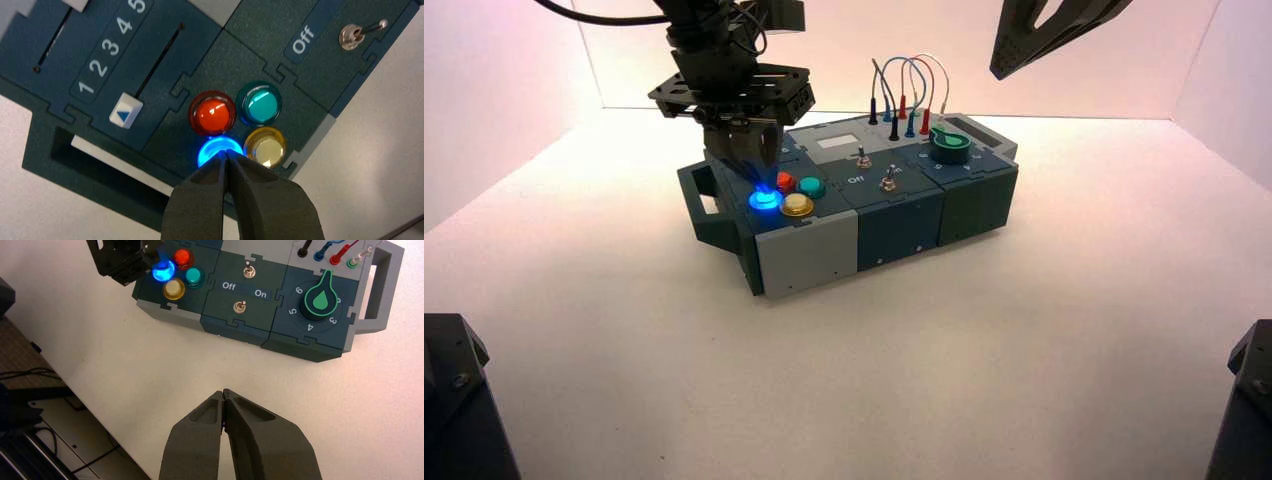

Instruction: Push the blue button with the left gripper.

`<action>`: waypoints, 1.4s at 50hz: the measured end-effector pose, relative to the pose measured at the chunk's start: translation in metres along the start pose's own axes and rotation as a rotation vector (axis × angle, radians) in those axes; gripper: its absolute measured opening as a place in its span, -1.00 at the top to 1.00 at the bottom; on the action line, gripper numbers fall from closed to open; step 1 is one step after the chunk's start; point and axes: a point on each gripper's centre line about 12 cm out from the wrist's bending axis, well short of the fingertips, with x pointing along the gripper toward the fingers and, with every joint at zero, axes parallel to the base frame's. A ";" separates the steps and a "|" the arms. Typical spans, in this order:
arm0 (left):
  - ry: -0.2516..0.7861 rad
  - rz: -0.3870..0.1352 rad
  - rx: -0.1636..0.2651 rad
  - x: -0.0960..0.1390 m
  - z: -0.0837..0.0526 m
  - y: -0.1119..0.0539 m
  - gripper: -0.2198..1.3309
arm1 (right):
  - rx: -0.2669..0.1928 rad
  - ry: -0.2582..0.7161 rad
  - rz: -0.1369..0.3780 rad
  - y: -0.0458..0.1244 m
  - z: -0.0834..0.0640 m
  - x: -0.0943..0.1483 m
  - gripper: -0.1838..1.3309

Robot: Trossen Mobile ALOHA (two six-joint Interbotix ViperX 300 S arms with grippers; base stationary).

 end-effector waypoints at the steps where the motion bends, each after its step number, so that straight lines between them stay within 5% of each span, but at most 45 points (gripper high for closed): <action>1: 0.000 0.000 0.000 0.000 0.000 0.000 0.93 | 0.000 -0.002 -0.001 0.000 0.001 0.000 0.94; 26: 0.041 -0.012 0.049 -0.027 -0.001 -0.005 0.93 | -0.005 0.018 -0.006 0.000 0.000 0.004 0.94; 53: 0.030 -0.012 0.139 -0.059 0.013 -0.002 0.93 | -0.157 0.075 -0.066 -0.009 0.011 0.019 0.94; 70: 0.005 -0.005 0.179 -0.064 0.015 0.002 0.93 | -0.185 0.073 -0.120 -0.020 0.014 0.019 0.94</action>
